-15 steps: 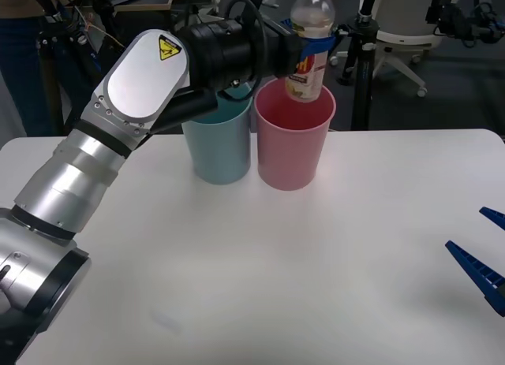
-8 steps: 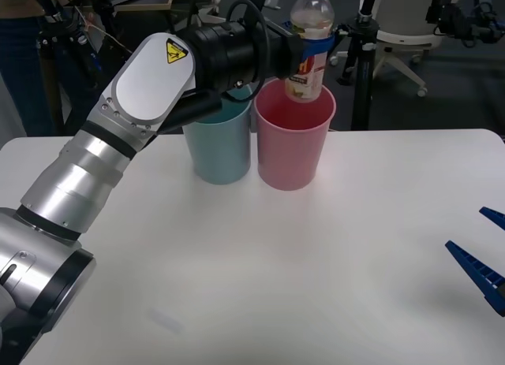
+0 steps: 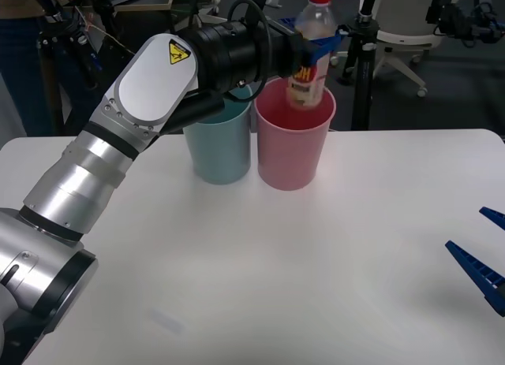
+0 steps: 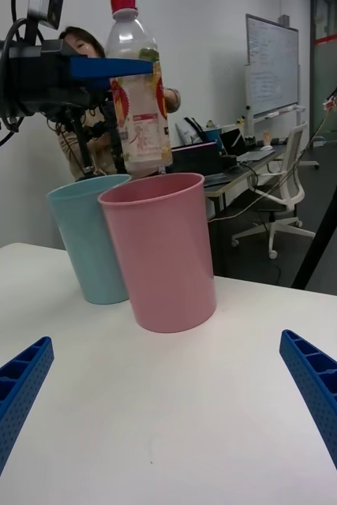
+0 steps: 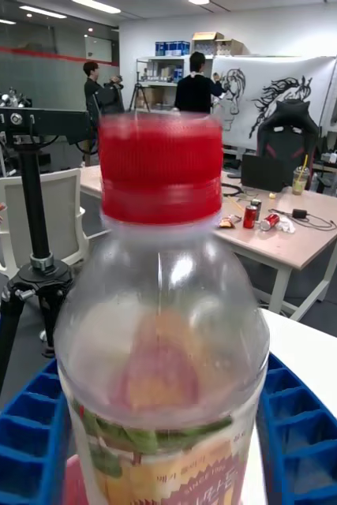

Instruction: Grasp the object on the table and drop it into the matching bin: aluminum can to the light blue bin, PET bottle to the pink bin.

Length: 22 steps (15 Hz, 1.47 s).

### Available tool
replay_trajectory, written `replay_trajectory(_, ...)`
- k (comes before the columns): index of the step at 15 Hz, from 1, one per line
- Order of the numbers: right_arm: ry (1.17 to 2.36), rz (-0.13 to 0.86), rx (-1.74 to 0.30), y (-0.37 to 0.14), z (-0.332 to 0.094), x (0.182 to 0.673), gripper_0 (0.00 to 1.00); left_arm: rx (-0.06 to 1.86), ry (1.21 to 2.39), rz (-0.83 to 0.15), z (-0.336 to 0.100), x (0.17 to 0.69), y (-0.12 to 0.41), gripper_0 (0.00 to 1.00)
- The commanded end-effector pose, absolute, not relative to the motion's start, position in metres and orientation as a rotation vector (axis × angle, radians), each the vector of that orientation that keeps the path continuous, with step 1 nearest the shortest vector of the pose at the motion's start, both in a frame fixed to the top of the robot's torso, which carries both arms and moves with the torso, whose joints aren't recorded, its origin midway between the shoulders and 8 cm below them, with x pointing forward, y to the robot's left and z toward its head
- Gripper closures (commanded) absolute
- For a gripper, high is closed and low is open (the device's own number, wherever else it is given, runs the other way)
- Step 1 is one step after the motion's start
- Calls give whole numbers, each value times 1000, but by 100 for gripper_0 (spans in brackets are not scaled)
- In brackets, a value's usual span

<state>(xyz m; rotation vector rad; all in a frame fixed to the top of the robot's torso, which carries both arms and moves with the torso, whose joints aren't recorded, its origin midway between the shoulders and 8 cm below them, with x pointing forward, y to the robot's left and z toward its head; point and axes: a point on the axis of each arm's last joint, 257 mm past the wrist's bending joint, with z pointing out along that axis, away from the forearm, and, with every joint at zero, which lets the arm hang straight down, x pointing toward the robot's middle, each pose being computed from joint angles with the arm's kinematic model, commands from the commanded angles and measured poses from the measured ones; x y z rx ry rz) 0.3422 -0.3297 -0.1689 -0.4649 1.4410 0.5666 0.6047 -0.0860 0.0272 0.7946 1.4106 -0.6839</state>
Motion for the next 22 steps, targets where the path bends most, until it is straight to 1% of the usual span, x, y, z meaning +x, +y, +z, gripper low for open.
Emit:
replay_trajectory(1, 1441, 567, -465, -330, -169, 342, 0, 792, 1412, -687, 27, 605, -86, 0)
replay_trajectory(10, 1441, 567, -465, -330, -169, 342, 0, 778, 1411, -698, 30, 605, -86, 0)
replay_trajectory(14, 1441, 567, -465, -330, -169, 342, 0, 767, 1398, -750, 35, 599, -88, 0)
replay_trajectory(16, 1441, 567, -465, -330, -169, 342, 0, 767, 1390, -755, 37, 599, -86, 0)
replay_trajectory(19, 1441, 567, -465, -330, -169, 342, 0, 788, 1389, -773, 37, 596, -77, 0)
replay_trajectory(22, 1441, 567, -465, -330, -169, 342, 0, 840, 1365, -757, 31, 593, -57, 0)
